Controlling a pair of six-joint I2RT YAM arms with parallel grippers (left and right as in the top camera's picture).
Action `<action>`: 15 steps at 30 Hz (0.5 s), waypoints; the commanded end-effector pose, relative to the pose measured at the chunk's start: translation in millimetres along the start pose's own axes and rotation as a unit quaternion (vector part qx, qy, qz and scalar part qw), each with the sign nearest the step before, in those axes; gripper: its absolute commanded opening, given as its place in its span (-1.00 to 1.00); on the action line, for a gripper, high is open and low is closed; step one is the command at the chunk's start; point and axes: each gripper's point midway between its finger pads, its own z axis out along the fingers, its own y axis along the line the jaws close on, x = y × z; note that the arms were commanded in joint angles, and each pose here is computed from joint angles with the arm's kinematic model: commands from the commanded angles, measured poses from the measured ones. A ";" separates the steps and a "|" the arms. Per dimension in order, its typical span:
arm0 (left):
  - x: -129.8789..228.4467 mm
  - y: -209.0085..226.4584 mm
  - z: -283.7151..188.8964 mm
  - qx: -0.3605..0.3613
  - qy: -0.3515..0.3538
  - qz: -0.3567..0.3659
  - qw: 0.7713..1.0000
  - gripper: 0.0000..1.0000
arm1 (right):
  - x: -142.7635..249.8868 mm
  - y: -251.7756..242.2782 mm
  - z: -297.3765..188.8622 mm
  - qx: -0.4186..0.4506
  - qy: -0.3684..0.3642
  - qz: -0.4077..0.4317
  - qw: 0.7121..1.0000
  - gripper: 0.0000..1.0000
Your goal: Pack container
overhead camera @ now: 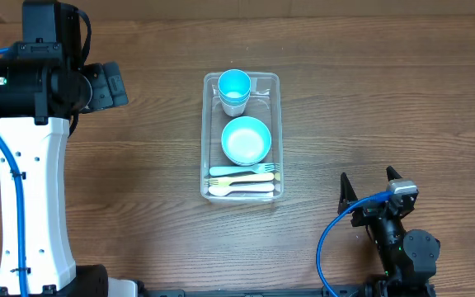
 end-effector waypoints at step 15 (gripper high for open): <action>-27.1 -10.1 -38.4 0.057 -0.256 0.116 0.958 1.00 | -1.2 2.3 -0.1 -0.006 -0.007 -0.003 1.000 1.00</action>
